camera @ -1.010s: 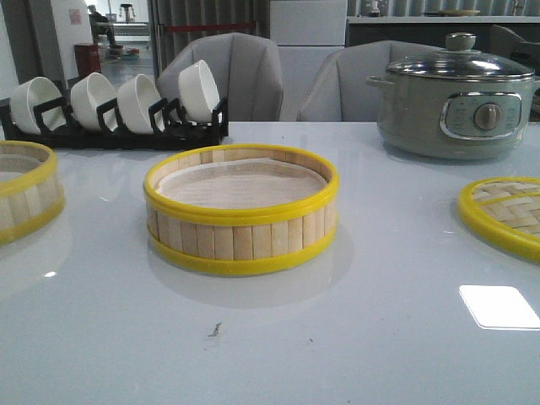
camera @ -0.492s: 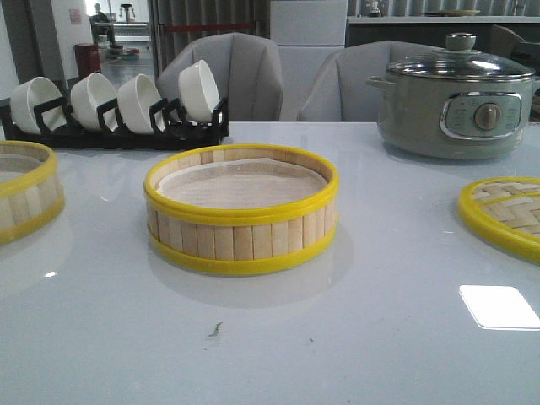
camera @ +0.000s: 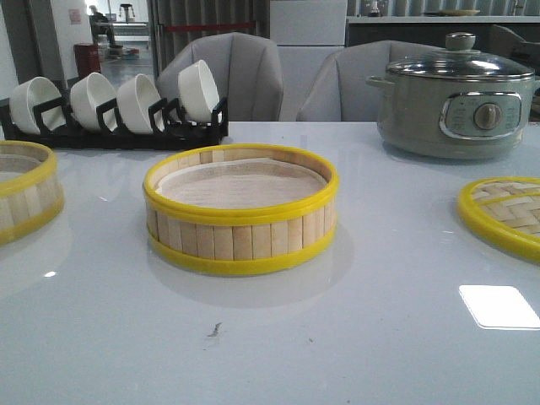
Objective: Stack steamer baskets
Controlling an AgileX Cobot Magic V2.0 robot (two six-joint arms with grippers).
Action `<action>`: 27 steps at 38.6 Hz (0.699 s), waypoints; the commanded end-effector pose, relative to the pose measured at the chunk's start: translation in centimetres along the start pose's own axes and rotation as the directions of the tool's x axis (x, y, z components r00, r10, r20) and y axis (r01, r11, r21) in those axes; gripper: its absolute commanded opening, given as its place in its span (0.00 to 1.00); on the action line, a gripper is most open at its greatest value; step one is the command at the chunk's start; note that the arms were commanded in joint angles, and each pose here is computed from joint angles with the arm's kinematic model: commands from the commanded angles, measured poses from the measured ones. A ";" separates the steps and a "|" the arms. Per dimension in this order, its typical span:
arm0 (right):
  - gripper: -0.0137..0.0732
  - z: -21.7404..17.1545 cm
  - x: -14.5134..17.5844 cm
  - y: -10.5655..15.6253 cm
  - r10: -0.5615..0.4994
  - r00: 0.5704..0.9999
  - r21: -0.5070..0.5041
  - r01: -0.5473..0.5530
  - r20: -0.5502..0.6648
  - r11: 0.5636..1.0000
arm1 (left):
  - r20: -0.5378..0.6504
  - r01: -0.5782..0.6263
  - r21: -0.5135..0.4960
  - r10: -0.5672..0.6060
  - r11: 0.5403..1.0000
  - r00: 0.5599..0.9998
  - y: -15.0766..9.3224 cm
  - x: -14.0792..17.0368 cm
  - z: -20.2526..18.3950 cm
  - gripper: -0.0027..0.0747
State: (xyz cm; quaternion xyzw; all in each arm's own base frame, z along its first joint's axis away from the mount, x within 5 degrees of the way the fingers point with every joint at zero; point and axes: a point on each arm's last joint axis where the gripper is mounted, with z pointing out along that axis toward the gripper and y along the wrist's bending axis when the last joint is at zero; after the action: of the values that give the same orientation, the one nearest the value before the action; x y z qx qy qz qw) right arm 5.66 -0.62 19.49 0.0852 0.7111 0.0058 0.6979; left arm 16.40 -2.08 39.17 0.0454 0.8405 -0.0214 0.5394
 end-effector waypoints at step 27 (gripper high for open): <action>0.24 -0.3 -1.4 0.1 -0.018 0.993 -0.006 0.019 0.117 1.000 | -0.200 -0.031 -0.016 0.028 0.999 0.979 -0.4 -5.9 4.2 0.15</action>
State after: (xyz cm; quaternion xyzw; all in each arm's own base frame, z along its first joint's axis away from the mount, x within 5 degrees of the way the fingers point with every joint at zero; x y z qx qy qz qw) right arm 5.66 -0.62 19.49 0.0852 0.7111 0.0058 0.6979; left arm 22.63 -2.86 40.84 0.0527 0.9174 0.0108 0.3943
